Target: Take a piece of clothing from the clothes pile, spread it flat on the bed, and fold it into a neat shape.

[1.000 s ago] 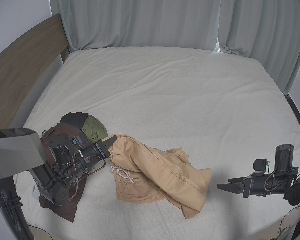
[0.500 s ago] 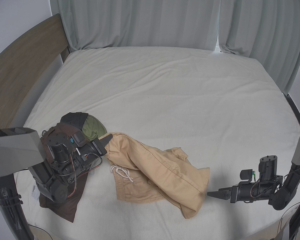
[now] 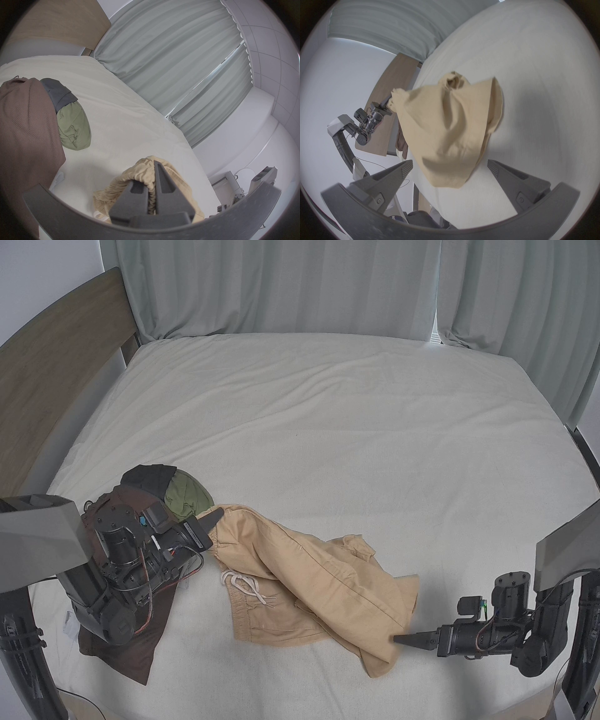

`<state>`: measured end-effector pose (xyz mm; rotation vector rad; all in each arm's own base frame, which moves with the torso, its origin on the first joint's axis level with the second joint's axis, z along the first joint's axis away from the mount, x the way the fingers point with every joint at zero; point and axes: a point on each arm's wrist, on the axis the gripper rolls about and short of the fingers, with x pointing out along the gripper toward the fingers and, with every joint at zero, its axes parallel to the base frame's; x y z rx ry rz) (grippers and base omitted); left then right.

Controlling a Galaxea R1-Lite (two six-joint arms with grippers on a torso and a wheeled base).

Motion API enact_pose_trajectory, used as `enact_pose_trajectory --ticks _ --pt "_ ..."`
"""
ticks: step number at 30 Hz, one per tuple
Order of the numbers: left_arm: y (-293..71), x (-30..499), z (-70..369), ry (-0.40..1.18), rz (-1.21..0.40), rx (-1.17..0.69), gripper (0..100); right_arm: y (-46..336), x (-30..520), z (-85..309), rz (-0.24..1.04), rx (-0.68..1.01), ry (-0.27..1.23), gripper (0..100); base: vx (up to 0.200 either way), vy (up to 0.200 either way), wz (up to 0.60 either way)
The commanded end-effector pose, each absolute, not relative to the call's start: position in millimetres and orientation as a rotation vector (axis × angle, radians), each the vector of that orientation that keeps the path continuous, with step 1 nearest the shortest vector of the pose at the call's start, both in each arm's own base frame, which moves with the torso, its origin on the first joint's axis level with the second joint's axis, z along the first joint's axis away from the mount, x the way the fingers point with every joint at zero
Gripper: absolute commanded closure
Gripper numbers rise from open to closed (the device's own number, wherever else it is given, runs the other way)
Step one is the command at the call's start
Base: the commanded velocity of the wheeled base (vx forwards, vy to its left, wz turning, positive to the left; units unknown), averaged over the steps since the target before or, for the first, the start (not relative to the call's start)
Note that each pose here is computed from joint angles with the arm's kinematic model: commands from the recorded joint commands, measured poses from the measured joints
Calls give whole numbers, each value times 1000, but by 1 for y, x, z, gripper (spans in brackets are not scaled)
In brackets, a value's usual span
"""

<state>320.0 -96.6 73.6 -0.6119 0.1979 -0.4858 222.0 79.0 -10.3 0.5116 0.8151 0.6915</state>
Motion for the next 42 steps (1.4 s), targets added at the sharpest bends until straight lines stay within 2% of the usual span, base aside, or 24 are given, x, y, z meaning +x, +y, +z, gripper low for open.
enact_pose_trajectory --ticks 1,19,34,38,42 --pt "-97 320 74 194 -489 -612 100 85 217 -31 685 516 914 0 0 0 0" --pt "-98 320 71 196 -488 -582 100 104 236 -28 754 516 848 0 0 0 0" --pt "-94 325 66 202 -472 -581 100 102 213 37 852 592 710 0 0 0 0" --pt "-94 325 66 202 -472 -581 100 99 215 33 838 607 730 0 0 0 0" --pt "-94 325 65 204 -471 -581 100 96 221 12 795 615 798 0 0 0 0"
